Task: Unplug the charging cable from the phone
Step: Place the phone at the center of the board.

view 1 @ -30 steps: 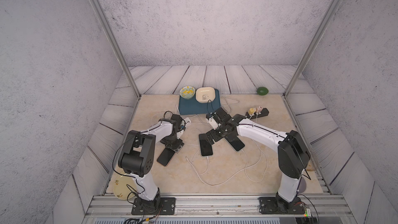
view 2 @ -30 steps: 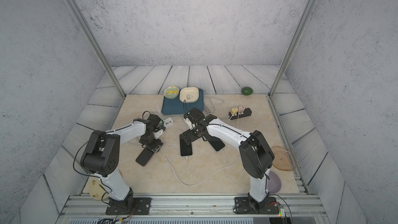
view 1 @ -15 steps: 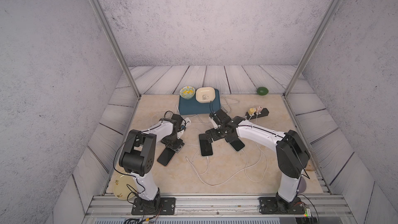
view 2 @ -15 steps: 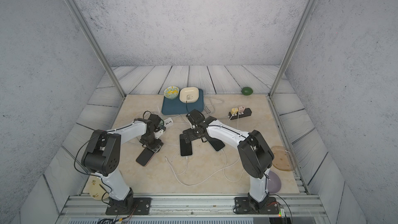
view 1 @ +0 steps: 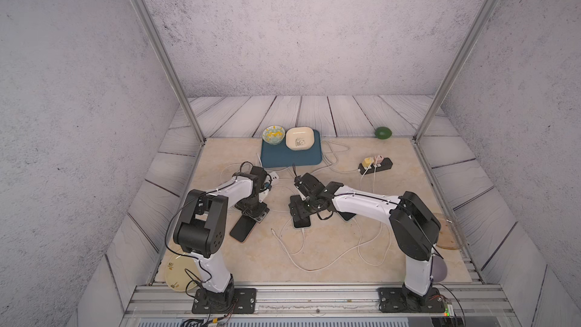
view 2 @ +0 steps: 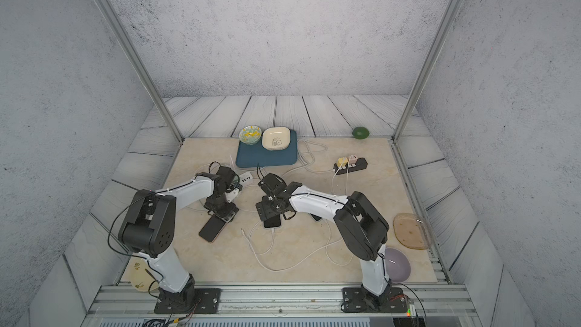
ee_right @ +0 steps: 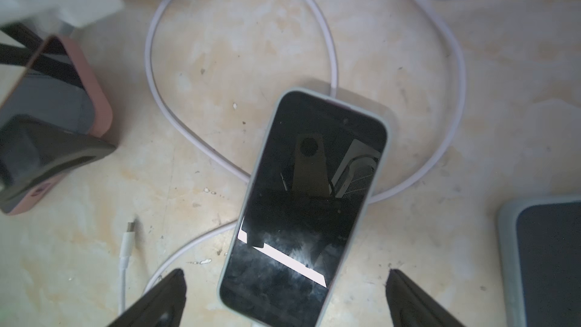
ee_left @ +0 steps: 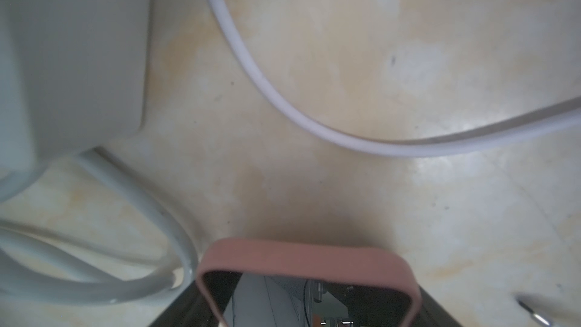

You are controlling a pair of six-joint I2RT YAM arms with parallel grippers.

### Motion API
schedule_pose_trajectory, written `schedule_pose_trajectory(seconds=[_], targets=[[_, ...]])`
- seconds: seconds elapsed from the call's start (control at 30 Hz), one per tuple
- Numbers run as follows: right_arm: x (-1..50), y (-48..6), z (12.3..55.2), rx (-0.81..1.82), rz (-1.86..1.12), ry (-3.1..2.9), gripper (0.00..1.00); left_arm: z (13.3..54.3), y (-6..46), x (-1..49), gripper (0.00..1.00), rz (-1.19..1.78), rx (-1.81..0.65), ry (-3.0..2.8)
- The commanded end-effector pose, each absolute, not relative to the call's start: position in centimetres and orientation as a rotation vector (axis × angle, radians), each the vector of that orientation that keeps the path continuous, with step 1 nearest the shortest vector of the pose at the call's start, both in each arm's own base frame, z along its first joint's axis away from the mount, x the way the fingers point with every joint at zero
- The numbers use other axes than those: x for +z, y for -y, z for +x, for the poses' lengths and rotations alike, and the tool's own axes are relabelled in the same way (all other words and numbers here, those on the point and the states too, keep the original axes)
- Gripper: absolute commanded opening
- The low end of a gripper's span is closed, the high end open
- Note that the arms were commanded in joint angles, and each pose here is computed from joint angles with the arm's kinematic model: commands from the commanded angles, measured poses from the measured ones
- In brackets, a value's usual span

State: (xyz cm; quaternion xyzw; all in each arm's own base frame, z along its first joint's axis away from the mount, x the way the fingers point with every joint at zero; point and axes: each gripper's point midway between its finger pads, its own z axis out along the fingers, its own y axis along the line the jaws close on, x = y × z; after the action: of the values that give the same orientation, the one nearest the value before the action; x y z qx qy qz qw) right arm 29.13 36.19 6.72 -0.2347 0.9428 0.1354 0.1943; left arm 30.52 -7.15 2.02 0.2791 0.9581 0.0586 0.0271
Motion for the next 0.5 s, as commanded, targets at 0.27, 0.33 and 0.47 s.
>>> schedule_pose_trajectory(seconds=[0.27,0.33,0.47], targets=[[4.9,-35.9,29.6,0.273,-0.631,-2.66,0.99,31.5,8.2,4.2,0.91,0.83,0.129,-2.881],[4.6,-36.0,29.7,0.268,-0.636,-2.665,0.99,31.5,8.2,4.3,0.95,0.828,0.128,-2.877],[4.2,-36.4,29.6,0.27,-0.652,-2.672,0.99,31.6,8.3,4.5,1.0,0.826,0.126,-2.87]])
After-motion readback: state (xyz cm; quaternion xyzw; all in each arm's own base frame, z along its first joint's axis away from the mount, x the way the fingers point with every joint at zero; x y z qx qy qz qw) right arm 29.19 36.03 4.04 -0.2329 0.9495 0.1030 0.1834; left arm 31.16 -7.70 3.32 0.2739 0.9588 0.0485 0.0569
